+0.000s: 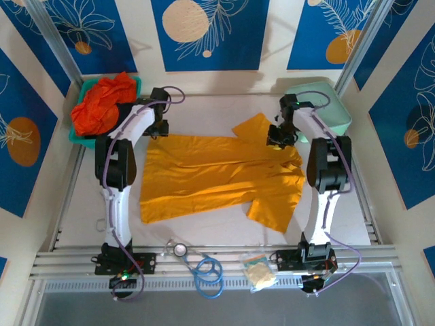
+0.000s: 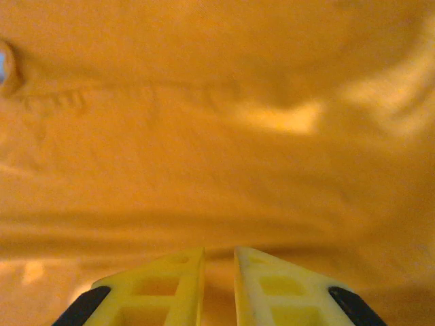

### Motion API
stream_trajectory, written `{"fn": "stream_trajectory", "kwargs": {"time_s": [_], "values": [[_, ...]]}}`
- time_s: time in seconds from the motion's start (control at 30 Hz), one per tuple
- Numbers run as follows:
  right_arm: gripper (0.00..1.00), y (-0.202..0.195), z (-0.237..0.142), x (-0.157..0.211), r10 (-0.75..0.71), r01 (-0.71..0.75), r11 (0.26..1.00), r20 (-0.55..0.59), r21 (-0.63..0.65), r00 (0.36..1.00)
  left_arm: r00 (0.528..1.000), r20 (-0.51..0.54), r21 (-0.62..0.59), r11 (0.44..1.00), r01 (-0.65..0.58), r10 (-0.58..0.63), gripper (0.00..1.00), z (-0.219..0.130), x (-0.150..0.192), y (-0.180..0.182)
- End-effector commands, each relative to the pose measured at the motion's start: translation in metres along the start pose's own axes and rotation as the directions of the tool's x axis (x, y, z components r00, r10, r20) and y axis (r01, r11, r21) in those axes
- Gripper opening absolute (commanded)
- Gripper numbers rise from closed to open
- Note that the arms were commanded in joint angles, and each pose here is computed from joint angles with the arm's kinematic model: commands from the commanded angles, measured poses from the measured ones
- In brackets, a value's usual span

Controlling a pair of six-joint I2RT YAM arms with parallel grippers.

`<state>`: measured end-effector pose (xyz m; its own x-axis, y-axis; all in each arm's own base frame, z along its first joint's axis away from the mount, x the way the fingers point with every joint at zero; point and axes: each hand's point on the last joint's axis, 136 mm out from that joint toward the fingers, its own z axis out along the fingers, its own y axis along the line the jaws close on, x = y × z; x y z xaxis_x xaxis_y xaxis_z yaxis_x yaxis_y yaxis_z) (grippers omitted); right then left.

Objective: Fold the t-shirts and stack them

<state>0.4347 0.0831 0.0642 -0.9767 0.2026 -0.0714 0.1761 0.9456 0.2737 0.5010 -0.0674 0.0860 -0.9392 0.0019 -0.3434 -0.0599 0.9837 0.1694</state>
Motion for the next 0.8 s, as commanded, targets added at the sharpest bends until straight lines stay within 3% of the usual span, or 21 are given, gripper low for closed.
{"fn": "stream_trajectory", "kwargs": {"time_s": [0.0, 0.13, 0.33, 0.6, 0.77], "values": [[0.19, 0.031, 0.023, -0.01, 0.002, -0.008, 0.993, -0.045, -0.116, 0.999, 0.998, 0.067, 0.043, 0.999, 0.014, -0.017, 0.52, -0.035, -0.014, 0.0], [0.19, 0.045, 0.045, -0.015, 0.012, -0.025, 0.989, -0.088, -0.143, 0.996, 0.996, 0.087, 0.032, 0.999, 0.01, -0.013, 0.52, -0.042, -0.016, 0.005], [0.18, 0.024, 0.062, -0.004, 0.067, -0.069, 0.998, -0.144, -0.005, 0.987, 0.995, 0.094, 0.009, 1.0, 0.014, -0.015, 0.55, -0.04, -0.019, 0.008], [0.18, -0.019, 0.052, 0.016, 0.105, -0.085, 0.986, -0.143, 0.141, 0.984, 1.0, 0.004, -0.014, 1.0, 0.016, -0.016, 0.56, -0.003, -0.022, 0.007], [0.18, -0.02, 0.044, 0.016, 0.09, -0.072, 0.989, -0.136, 0.132, 0.987, 1.0, -0.017, 0.018, 1.0, -0.009, 0.009, 0.54, 0.022, -0.028, -0.002]]}}
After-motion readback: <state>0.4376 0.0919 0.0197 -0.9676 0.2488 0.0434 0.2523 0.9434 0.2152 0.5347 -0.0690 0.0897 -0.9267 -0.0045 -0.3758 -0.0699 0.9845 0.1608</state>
